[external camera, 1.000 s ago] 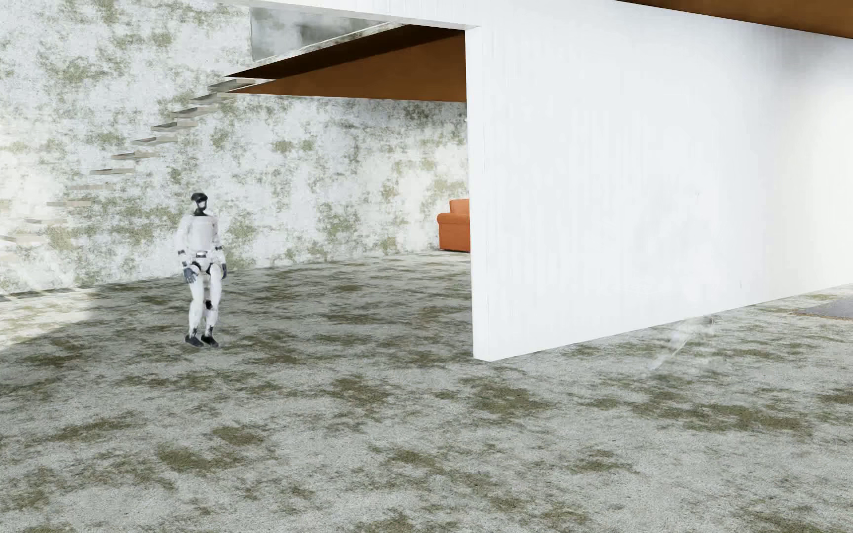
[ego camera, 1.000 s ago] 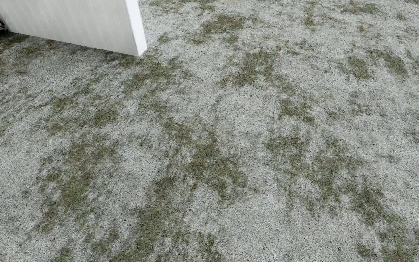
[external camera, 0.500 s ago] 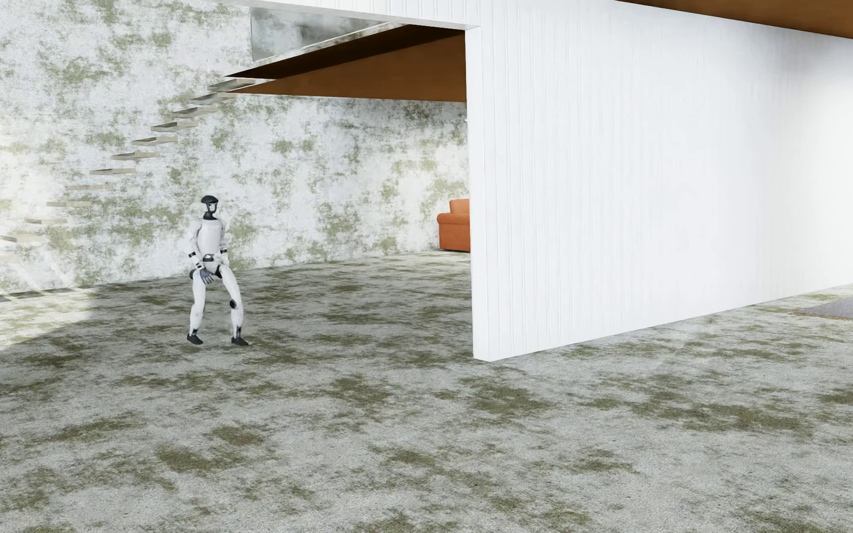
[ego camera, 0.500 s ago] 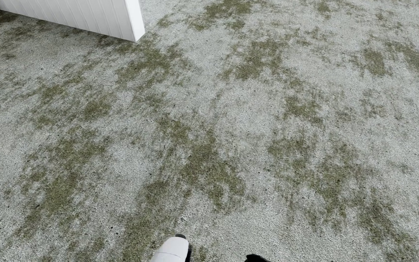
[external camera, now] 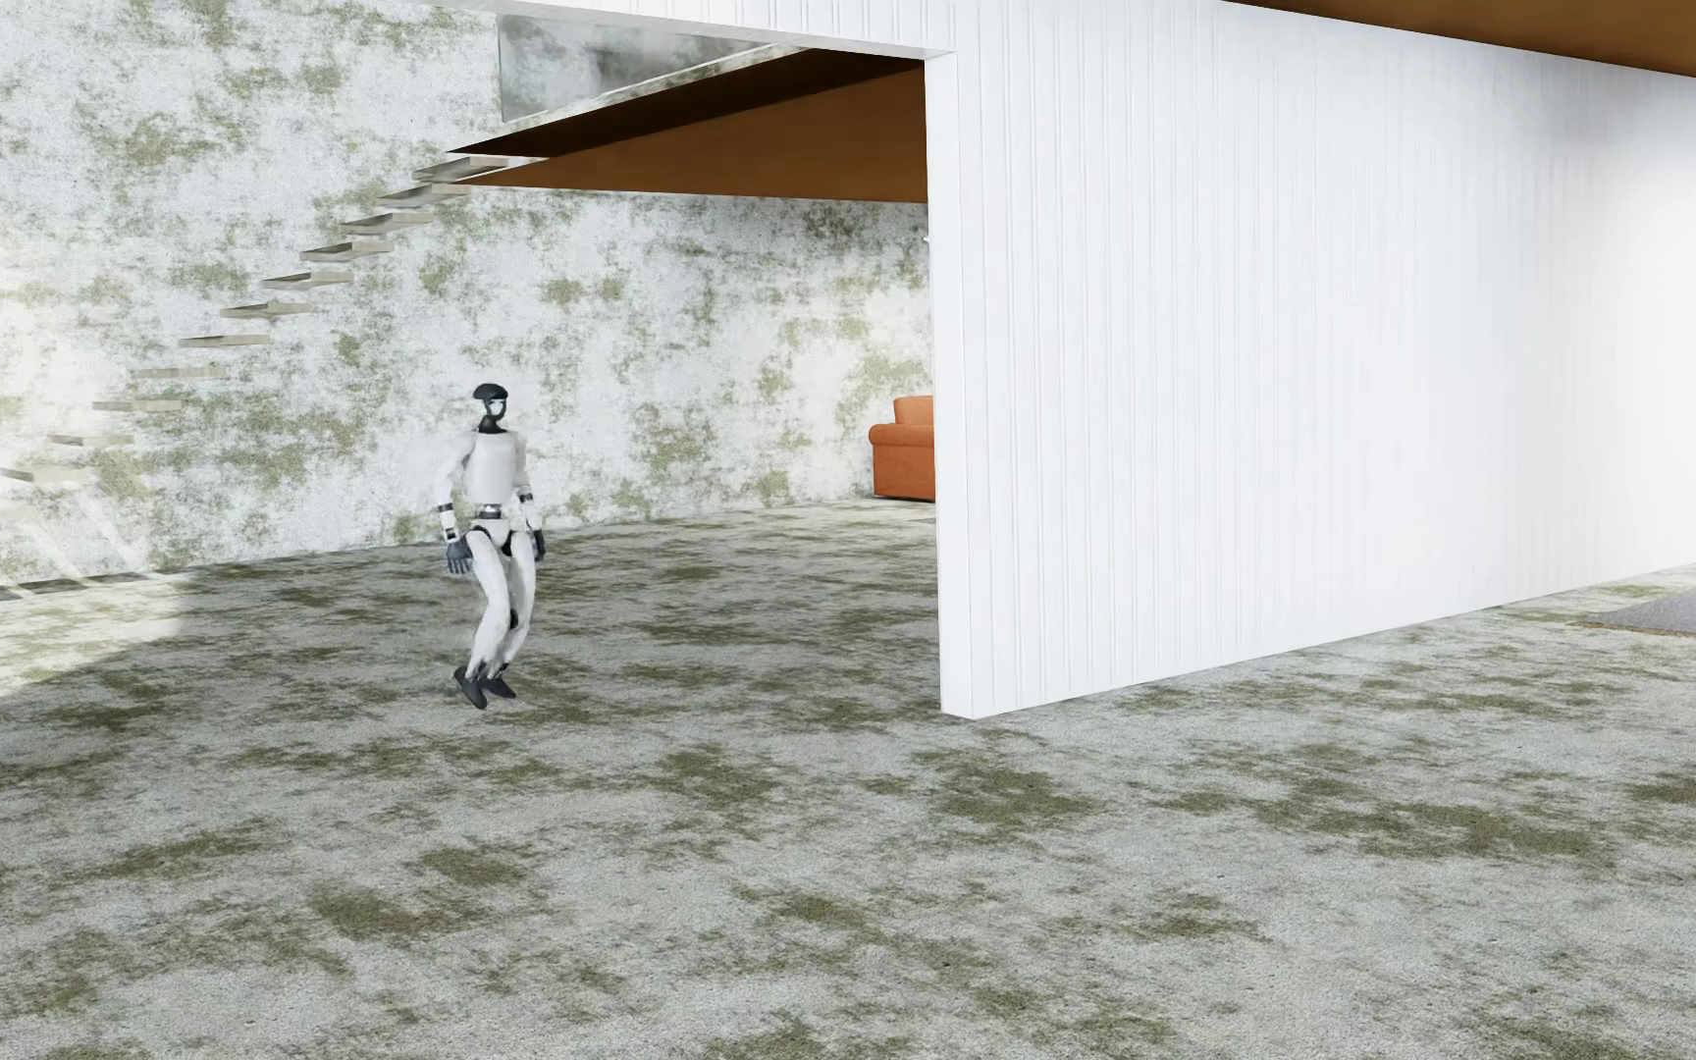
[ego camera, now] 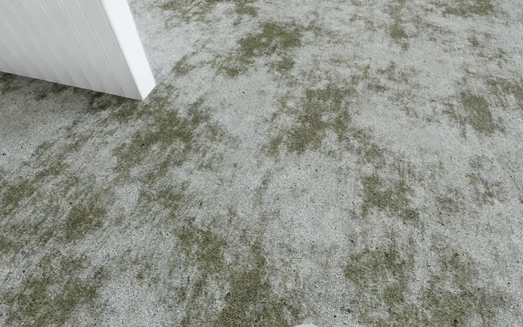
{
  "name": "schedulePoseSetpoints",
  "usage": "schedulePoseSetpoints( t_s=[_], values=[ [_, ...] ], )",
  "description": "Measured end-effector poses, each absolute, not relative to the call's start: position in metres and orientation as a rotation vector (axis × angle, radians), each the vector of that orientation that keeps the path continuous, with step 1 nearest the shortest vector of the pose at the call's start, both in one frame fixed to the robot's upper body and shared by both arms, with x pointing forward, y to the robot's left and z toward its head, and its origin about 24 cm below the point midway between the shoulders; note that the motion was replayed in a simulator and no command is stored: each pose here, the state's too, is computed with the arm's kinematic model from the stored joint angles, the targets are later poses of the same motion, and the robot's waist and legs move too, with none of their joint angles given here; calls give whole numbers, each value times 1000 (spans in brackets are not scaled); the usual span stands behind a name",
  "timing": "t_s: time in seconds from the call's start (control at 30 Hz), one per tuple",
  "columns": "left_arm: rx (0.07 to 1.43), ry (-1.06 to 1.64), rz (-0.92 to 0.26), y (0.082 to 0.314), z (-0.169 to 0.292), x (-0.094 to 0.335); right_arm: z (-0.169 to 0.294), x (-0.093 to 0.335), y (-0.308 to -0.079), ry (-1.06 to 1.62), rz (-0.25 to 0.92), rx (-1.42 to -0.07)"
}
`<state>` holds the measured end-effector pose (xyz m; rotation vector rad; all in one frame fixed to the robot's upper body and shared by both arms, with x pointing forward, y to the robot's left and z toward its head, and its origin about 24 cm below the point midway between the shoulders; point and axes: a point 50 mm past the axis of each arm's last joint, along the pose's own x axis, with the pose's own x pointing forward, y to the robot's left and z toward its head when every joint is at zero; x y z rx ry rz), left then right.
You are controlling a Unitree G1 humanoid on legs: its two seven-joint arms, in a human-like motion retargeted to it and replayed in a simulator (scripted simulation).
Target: Go around the corner
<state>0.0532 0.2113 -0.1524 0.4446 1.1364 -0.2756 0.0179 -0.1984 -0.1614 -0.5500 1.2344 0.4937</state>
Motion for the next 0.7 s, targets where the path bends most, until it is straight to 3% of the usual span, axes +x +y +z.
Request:
schedulePoseSetpoints(
  t_s=[0.17, 0.27, 0.33, 0.37, 0.53, 0.7],
  values=[
    [483, 948, -281, 211, -133, 109, -160, 10, -202, 1248, 474, -535],
    [446, 1034, -235, 215, -143, 88, -162, -3, -204, 1296, 479, -538],
    [461, 1133, -266, 216, -152, 59, -164, 0, -201, 1298, 504, -554],
    [443, 1152, -254, 216, -153, 50, -164, 7, -204, 1293, 438, -525],
    [456, 1258, -260, 224, -156, 16, -148, 72, -202, 1058, 437, -555],
    [447, 1323, -243, 228, -158, -5, -122, 136, -209, 861, 353, -566]
  ],
)
